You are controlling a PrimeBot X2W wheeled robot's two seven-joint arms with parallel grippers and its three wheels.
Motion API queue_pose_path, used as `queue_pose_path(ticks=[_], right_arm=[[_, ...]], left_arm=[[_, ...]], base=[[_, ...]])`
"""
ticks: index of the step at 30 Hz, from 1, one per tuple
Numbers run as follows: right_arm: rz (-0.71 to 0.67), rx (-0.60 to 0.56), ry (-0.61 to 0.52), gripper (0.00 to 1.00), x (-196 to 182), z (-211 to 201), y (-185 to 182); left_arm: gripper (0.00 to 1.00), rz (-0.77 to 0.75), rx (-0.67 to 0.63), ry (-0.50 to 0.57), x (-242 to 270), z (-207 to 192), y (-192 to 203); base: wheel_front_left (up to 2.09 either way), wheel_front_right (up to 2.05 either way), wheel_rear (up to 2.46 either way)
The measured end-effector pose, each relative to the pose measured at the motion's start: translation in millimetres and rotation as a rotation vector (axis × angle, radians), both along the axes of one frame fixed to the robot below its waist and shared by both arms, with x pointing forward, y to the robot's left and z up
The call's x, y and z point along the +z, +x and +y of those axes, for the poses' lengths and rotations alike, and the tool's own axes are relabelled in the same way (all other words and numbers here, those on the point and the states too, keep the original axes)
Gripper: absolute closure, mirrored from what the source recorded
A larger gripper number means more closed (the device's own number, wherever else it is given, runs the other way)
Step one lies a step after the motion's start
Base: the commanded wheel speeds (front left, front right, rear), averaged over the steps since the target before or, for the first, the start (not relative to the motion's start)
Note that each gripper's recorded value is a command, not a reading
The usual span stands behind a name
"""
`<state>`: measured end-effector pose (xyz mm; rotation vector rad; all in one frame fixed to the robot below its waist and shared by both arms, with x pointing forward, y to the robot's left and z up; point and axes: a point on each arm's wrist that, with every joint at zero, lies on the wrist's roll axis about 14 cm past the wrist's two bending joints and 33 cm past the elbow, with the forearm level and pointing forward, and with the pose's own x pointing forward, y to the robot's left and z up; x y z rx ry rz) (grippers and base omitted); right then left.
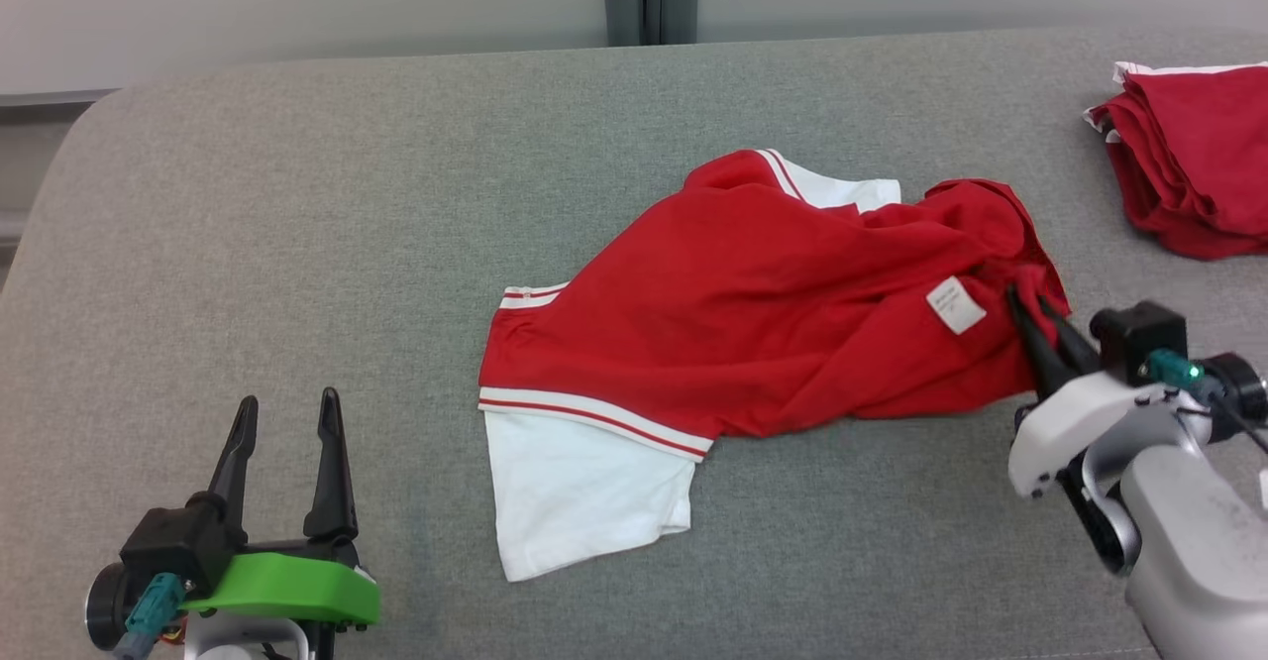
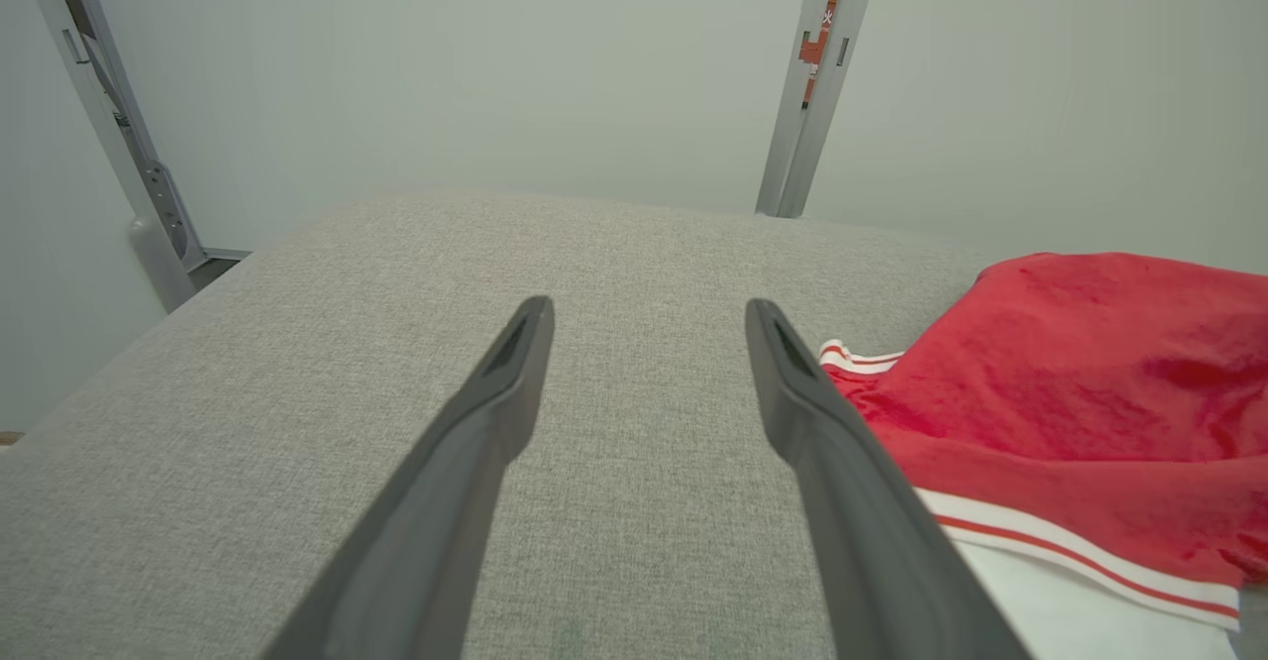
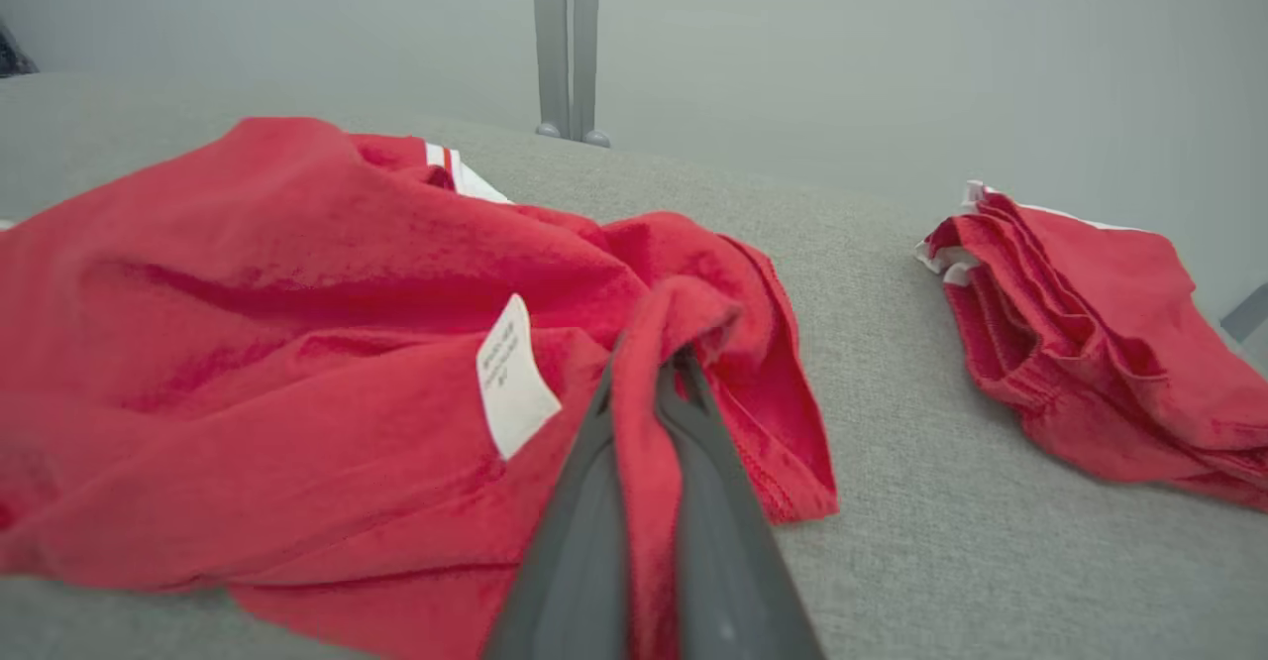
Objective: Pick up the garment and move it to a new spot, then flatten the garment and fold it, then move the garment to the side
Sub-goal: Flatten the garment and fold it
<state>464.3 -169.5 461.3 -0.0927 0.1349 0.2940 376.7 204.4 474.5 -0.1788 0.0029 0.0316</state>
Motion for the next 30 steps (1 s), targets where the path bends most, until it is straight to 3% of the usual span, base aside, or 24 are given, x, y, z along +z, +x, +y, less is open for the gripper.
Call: queue_pose_path(ticks=[5,6,7,8,17,30], right_arm=[[0.054,0.026,0.031,0.98,-23.7,11.3,-36.8],[0.067,0.026,0.037,0.69,-28.4,12.0,-44.2],[0.083,0.021,0.048,0.65,-33.9,12.4,-52.9],[0.094,0.013,0.061,0.0,-37.6,12.4,-60.2],[0.08,-0.082,0.115,0.0,-34.7,-7.6,-83.9],[0.007,-0.147,0.108,0.0,-12.3,-33.4,-76.1]], left_arm=[[0.0,-0.002,0.003,-0.012,0.7,0.1,-3.4],[0.0,-0.001,0.002,-0.012,0.3,-0.2,-4.1],[0.0,0.0,0.001,-0.013,0.0,-0.6,-4.7],[0.0,0.001,0.001,-0.014,-0.3,-0.8,-5.0],[0.0,-0.006,-0.025,-0.015,1.8,-9.4,-1.5],[0.0,-0.016,-0.032,-0.015,5.3,-11.8,-6.3]], base=[[0.0,0.0,0.0],[0.0,0.0,0.0],[0.0,0.0,0.0],[0.0,0.0,0.0],[0.0,0.0,0.0],[0.0,0.0,0.0]])
